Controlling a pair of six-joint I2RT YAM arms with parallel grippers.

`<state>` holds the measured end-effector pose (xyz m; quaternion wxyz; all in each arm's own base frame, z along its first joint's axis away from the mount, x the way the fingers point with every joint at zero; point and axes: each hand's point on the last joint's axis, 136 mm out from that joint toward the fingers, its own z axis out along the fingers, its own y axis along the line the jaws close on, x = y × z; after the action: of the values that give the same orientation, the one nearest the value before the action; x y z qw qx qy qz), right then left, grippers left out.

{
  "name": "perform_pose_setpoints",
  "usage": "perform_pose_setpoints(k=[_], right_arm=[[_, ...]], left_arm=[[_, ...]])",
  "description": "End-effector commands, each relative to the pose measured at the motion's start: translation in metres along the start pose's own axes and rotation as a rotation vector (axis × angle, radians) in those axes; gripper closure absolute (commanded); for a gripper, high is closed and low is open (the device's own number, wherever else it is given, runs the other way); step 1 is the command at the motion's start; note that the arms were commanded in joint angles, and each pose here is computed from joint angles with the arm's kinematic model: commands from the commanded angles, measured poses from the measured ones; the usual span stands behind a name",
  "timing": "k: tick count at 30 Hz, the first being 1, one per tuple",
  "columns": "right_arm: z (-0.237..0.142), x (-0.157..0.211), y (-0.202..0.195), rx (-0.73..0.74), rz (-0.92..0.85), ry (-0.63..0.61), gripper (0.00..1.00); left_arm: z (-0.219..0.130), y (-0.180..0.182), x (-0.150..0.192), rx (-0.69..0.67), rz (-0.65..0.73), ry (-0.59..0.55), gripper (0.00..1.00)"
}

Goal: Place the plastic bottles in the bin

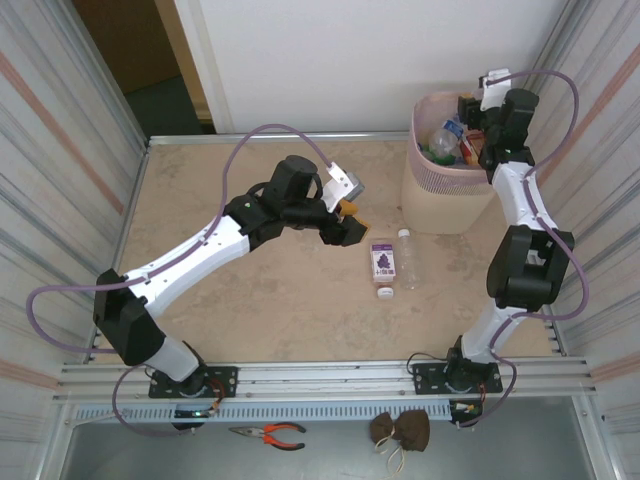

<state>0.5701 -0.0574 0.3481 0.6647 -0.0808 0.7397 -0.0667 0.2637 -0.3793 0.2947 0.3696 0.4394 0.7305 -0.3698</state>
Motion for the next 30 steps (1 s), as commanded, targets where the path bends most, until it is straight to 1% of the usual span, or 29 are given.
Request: perform_pose_setpoints(k=[1, 4, 7, 9, 13, 16, 21, 24, 27, 30], right_arm=[[0.01, 0.046, 0.013, -0.033, -0.088, 0.122, 0.38], [0.009, 0.041, 0.022, -0.069, -0.085, 0.123, 0.3], [-0.001, 0.02, 0.039, -0.15, -0.065, 0.081, 0.23], [-0.008, 0.005, 0.044, -0.181, -0.047, 0.057, 0.19], [-0.024, -0.031, 0.036, -0.148, -0.017, 0.008, 0.15], [-0.035, -0.051, 0.03, -0.133, 0.0, -0.027, 0.13], [-0.043, -0.066, 0.024, -0.113, 0.023, -0.043, 0.12], [-0.041, -0.064, 0.02, -0.096, 0.029, -0.03, 0.17], [-0.034, -0.053, 0.015, -0.09, 0.063, 0.002, 0.28], [-0.022, -0.032, 0.015, -0.11, 0.119, 0.062, 0.4]], left_arm=[[0.0, -0.001, 0.006, 0.015, -0.024, 0.01, 0.37], [-0.001, -0.002, 0.006, 0.018, -0.028, 0.007, 0.37], [-0.004, -0.003, 0.004, 0.018, -0.029, -0.003, 0.36], [-0.005, -0.004, 0.004, 0.017, -0.029, -0.007, 0.37], [-0.008, -0.005, 0.003, 0.019, -0.028, -0.014, 0.37], [-0.008, -0.006, 0.003, 0.021, -0.03, -0.018, 0.36], [-0.009, -0.007, 0.003, 0.026, -0.031, -0.024, 0.36], [-0.01, -0.007, 0.002, 0.024, -0.031, -0.027, 0.36], [-0.01, -0.007, 0.002, 0.019, -0.03, -0.027, 0.36], [-0.01, -0.006, 0.003, 0.019, -0.033, -0.025, 0.36]])
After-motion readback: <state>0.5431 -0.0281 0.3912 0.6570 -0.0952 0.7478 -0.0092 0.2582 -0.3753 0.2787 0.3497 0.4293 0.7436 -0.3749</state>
